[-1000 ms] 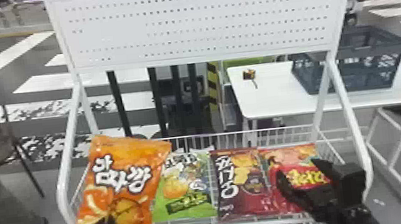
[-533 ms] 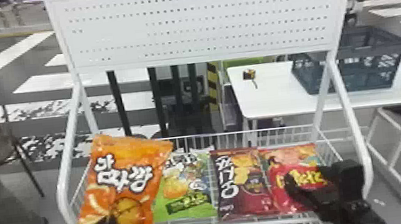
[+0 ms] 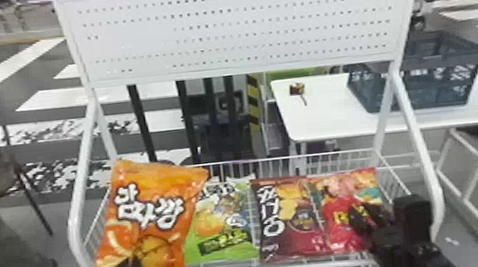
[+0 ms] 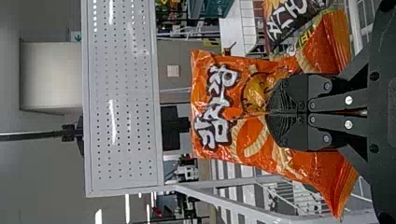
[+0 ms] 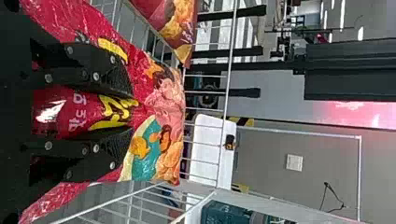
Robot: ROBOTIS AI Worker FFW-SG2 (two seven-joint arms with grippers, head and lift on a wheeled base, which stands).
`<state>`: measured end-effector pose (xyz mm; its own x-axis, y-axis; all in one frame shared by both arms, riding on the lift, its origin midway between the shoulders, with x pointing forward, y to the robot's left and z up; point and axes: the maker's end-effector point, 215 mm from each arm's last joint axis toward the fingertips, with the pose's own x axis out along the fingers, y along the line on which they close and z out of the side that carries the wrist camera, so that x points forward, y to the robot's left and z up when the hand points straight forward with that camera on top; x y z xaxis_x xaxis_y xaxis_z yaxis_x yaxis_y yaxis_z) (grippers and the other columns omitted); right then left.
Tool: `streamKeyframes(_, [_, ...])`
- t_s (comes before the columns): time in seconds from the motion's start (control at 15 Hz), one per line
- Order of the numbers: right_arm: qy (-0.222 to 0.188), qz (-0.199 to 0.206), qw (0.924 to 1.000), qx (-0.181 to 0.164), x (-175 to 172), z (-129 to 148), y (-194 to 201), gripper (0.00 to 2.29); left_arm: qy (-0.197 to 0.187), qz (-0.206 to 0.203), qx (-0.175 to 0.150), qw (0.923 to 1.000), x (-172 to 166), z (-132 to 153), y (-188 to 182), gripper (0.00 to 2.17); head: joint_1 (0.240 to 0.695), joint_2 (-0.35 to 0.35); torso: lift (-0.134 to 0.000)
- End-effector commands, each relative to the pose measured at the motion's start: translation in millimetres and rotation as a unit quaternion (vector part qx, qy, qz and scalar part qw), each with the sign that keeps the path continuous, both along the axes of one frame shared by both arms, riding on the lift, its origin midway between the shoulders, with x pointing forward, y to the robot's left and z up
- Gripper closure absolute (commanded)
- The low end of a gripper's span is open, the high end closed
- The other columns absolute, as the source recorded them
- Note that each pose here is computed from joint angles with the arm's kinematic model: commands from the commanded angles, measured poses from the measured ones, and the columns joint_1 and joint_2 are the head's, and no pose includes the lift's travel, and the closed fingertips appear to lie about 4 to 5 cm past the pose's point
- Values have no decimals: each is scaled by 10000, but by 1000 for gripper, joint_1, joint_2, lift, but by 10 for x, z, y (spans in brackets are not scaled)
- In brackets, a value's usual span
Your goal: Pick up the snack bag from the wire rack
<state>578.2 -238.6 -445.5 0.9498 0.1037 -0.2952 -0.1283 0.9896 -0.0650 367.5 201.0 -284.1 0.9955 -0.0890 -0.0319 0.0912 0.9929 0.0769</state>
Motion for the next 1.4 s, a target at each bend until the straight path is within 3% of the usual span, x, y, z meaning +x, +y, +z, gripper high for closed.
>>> streamKeyframes(0.0, [-93, 16, 9999, 36, -25, 91, 54, 2040, 9, -7, -7, 10000, -6, -7, -9, 2020, 499, 0, 0])
streamKeyframes(0.4, [-547, 0, 9984, 114, -204, 554, 191, 2040, 1, -19, 8, 10000, -21, 13, -13, 2020, 499, 0, 0])
streamKeyframes(0.6, [-825, 96, 9965, 72, -511, 849, 401, 2040, -34, -25, 29, 10000, -29, 42, 0, 2020, 499, 0, 0])
streamKeyframes(0.8, [-944, -17, 9955, 48, -832, 968, 364, 2040, -81, -23, 35, 10000, -27, 90, 14, 2020, 499, 0, 0])
streamKeyframes(1.33, [-1279, -208, 9902, 524, -1793, 1401, 104, 2040, -101, -5, 29, 9999, -50, 115, 21, 2020, 499, 0, 0])
